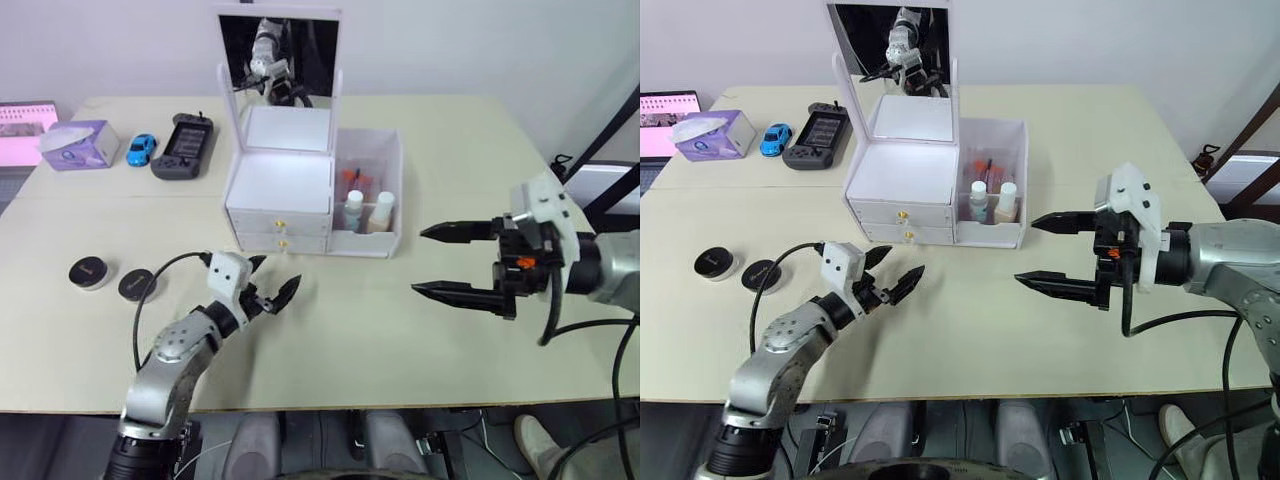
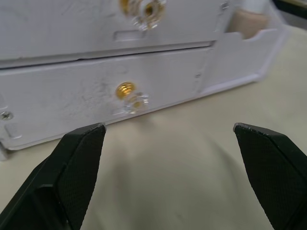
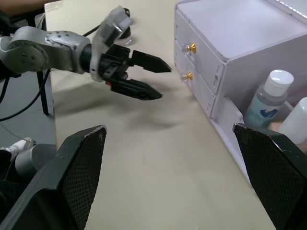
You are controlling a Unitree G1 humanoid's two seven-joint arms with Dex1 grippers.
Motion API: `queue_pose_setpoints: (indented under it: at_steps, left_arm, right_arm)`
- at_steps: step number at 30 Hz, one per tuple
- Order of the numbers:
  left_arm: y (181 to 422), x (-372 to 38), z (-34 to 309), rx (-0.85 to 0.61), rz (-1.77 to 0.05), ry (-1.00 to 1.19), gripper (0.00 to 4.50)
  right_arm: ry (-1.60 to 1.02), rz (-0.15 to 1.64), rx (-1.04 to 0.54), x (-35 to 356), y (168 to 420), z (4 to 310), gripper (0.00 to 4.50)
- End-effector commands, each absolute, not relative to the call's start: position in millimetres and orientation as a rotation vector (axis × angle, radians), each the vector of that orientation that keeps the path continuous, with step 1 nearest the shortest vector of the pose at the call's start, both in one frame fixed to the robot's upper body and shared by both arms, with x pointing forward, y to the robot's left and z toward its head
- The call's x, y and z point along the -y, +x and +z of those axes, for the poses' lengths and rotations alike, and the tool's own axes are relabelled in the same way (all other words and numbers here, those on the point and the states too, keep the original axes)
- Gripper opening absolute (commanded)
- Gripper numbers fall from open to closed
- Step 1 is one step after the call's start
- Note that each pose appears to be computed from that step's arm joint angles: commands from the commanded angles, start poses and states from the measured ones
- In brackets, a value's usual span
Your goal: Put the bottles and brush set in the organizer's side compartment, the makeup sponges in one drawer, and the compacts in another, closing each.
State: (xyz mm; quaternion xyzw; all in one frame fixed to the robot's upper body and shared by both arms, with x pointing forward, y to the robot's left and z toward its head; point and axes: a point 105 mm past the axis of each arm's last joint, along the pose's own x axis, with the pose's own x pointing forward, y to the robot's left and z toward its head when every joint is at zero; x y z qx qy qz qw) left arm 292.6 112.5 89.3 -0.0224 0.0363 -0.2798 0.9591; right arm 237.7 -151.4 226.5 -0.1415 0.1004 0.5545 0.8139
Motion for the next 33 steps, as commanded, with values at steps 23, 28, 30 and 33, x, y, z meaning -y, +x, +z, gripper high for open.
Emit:
queue_pose_setpoints:
  at_steps: [23,28,30,33]
  left_arm:
    - [317,-88,108,0.09,-0.484,0.012,2.34]
    - [317,-88,106,0.085,-0.483,0.016,0.19]
    - [318,-88,107,0.089,-0.485,0.02,0.04]
    - [316,-88,107,0.09,-0.488,0.024,0.04]
  right_arm:
    - [-0.363,1.186,-0.187,148,242,237,4.5]
    - [-0.365,1.183,-0.184,148,242,238,4.5]
    - [-0.365,1.181,-0.183,148,243,237,4.5]
    - [-0.367,1.182,-0.184,147,243,236,4.5]
